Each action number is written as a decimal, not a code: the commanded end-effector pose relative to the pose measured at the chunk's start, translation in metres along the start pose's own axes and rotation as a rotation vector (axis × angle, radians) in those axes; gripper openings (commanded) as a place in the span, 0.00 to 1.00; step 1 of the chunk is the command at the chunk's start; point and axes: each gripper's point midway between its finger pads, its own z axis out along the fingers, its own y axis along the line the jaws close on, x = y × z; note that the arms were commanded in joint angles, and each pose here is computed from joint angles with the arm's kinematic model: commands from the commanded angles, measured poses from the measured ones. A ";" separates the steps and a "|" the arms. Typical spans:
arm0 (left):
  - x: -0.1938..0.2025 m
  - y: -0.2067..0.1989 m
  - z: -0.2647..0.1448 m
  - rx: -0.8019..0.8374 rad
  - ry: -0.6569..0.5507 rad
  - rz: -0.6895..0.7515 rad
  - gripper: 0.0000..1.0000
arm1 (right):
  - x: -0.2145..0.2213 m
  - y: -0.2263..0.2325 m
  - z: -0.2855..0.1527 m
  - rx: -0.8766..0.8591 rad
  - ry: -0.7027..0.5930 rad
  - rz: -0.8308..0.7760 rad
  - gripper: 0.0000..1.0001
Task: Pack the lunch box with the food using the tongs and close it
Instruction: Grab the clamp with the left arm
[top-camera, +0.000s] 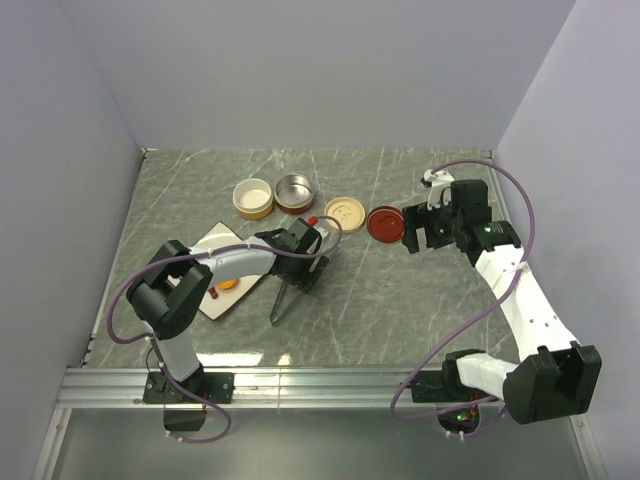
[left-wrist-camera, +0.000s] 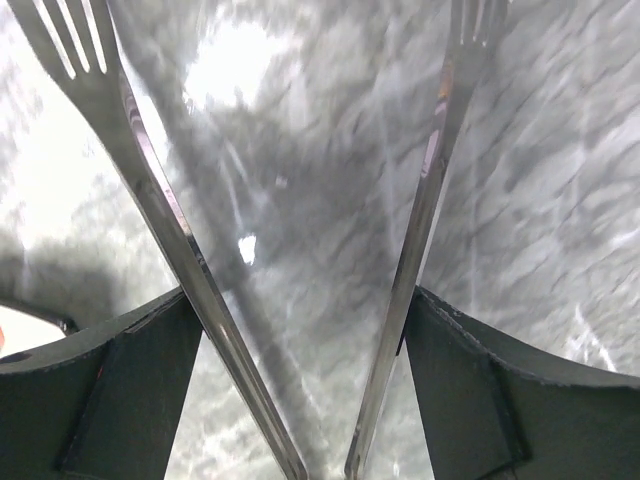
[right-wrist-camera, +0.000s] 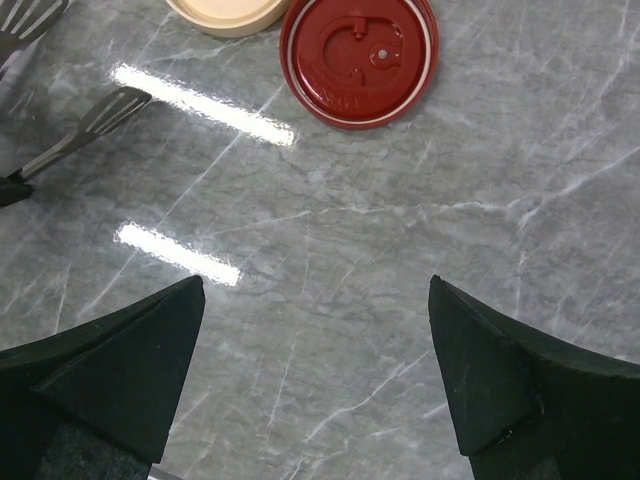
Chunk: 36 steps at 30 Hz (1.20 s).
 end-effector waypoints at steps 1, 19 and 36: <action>0.029 0.002 0.026 -0.019 0.060 0.055 0.84 | -0.012 -0.002 -0.008 0.019 -0.054 -0.022 1.00; 0.060 -0.004 0.036 -0.001 0.213 0.188 0.95 | -0.008 -0.002 -0.011 0.027 -0.061 -0.025 1.00; 0.073 -0.005 0.022 -0.025 0.304 0.183 0.93 | -0.004 -0.003 -0.015 0.036 -0.064 -0.027 1.00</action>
